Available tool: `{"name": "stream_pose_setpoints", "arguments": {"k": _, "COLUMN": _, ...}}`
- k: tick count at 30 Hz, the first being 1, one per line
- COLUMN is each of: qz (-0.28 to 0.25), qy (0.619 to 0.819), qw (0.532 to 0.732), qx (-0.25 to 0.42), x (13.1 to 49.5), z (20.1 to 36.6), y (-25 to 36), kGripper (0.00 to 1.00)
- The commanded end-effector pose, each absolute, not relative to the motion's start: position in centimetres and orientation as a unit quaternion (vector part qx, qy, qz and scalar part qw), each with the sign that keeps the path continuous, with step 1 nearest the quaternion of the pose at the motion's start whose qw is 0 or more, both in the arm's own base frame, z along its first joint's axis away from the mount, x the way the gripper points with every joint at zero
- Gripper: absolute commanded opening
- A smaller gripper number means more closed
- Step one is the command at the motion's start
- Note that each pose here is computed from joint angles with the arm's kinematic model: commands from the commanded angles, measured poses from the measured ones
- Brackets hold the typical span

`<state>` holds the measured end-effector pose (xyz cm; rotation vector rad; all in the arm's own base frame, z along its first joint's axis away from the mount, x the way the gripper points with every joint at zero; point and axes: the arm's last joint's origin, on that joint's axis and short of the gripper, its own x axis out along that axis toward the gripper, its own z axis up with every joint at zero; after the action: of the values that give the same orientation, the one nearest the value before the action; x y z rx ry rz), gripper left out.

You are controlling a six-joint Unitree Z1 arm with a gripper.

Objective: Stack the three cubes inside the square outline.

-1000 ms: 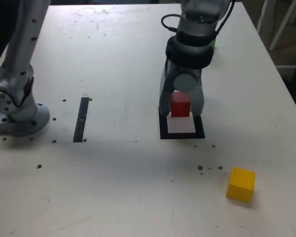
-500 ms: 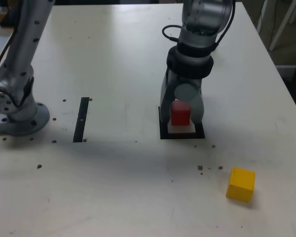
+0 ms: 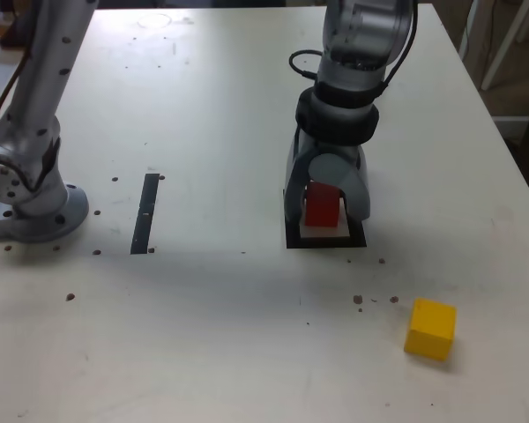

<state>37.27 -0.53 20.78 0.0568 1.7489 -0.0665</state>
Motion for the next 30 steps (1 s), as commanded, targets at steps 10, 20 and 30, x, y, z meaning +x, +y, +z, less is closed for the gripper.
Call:
{"name": "stream_pose_setpoints", "arguments": {"k": 10, "qz": -0.016, "qy": 0.739, "qw": 0.673, "qx": 0.040, "x": 34.9, "z": 24.8, "y": -0.7, "kGripper": 1.00}}
{"name": "stream_pose_setpoints", "arguments": {"k": 20, "qz": -0.007, "qy": 0.729, "qw": 0.680, "qx": 0.080, "x": 35.7, "z": 29.0, "y": -4.2, "kGripper": 1.00}}
{"name": "stream_pose_setpoints", "arguments": {"k": 30, "qz": -0.045, "qy": 0.720, "qw": 0.684, "qx": 0.107, "x": 40.1, "z": 29.0, "y": -9.3, "kGripper": 1.00}}
